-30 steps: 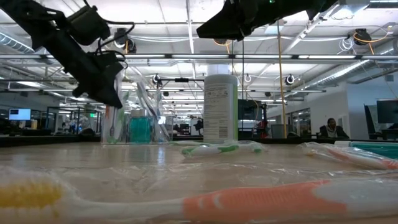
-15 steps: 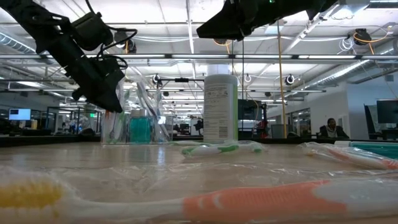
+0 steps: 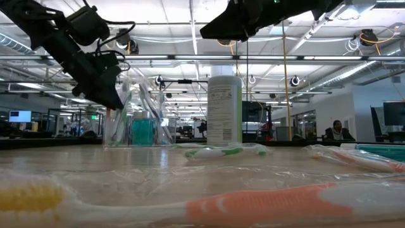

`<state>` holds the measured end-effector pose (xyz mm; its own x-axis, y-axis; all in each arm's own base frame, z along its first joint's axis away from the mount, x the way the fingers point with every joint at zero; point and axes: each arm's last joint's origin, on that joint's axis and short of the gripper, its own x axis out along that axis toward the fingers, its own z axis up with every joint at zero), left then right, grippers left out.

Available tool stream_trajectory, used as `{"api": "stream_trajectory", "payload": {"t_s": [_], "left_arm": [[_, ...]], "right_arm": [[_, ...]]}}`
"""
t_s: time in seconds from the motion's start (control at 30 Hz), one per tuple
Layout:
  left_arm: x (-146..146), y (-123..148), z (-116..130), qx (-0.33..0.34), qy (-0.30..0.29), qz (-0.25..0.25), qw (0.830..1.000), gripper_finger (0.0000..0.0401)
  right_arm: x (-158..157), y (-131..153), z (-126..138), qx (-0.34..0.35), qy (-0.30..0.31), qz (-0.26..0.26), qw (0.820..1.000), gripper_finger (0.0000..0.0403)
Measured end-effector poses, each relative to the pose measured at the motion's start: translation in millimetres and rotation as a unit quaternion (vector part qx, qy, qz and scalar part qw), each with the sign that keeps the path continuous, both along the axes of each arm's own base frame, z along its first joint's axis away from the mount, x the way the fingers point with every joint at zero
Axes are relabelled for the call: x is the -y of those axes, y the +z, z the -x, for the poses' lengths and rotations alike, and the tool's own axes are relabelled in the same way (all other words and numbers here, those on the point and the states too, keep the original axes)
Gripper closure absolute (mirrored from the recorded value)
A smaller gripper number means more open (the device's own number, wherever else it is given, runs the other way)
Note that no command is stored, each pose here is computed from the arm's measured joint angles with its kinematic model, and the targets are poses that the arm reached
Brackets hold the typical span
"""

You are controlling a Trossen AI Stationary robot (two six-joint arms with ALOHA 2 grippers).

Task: Pick & Place toothbrushing station
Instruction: Put the violet toothbrush into the left of the transparent organizer, then put the orange toothbrush into the right of the transparent organizer

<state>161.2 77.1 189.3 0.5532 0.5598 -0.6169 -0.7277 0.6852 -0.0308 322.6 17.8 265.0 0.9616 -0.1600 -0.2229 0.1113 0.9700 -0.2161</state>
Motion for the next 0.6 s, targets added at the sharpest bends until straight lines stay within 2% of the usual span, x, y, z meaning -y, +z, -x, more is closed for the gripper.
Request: {"api": "stream_trajectory", "payload": {"t_s": [0.3, 0.6], "left_arm": [[8, 18, 17, 0.058, -0.001, 0.004, 0.998, 0.0249], [19, 32, 26, 0.144, -0.078, 0.068, 0.984, 0.0249]], "right_arm": [[0, 0, 0, 0.000, 0.000, 0.000, 1.000, 0.0298], [0, -1, 0, -0.007, -0.001, -0.006, 1.000, 0.0298]]}}
